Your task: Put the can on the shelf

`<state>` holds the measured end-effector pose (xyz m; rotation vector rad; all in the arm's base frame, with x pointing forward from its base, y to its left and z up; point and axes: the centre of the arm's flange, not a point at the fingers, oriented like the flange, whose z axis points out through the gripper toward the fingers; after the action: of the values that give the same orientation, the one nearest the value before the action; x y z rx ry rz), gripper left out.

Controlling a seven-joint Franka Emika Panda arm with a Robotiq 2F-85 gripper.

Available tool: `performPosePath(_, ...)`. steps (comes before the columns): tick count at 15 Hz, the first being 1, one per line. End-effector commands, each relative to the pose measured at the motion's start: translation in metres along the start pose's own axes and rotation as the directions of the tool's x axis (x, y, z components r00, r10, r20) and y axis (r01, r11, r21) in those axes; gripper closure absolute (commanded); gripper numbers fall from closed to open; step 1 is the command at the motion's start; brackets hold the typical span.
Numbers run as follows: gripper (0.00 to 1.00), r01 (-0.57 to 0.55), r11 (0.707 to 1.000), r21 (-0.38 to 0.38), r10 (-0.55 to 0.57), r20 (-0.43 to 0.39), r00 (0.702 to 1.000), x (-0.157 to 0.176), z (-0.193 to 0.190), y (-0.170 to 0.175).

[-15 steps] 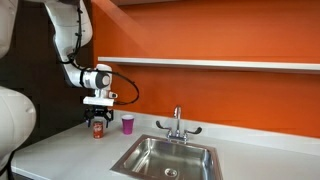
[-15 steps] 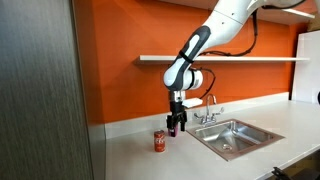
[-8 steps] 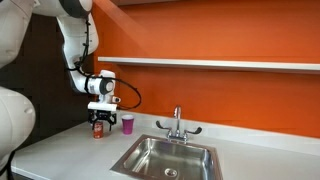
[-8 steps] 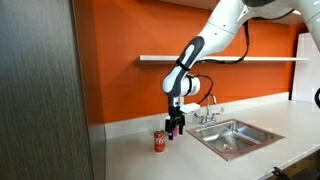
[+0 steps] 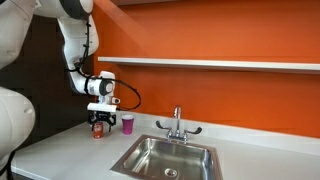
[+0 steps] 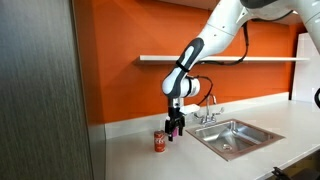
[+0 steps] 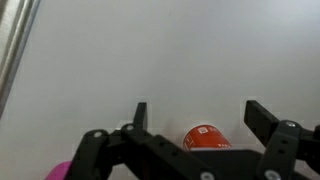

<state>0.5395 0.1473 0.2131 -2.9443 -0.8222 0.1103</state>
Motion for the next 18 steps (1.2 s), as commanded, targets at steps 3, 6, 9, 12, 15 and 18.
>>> performPosePath(3,0.00,0.041,0.999,0.005,-0.041,0.011,0.999,0.000,-0.001,-0.028)
performPosePath(6,0.00,0.057,0.998,0.004,-0.057,0.003,0.998,0.005,0.003,-0.037)
performPosePath(9,0.00,0.055,0.998,0.014,-0.054,-0.038,0.998,0.006,0.001,-0.039)
performPosePath(12,0.00,0.043,0.999,0.017,-0.042,-0.076,0.996,0.008,0.001,-0.038)
performPosePath(15,0.00,0.028,0.999,0.023,-0.025,-0.125,0.992,0.007,0.001,-0.039)
performPosePath(18,0.00,0.007,1.000,0.029,-0.001,-0.182,0.983,0.006,0.001,-0.042)
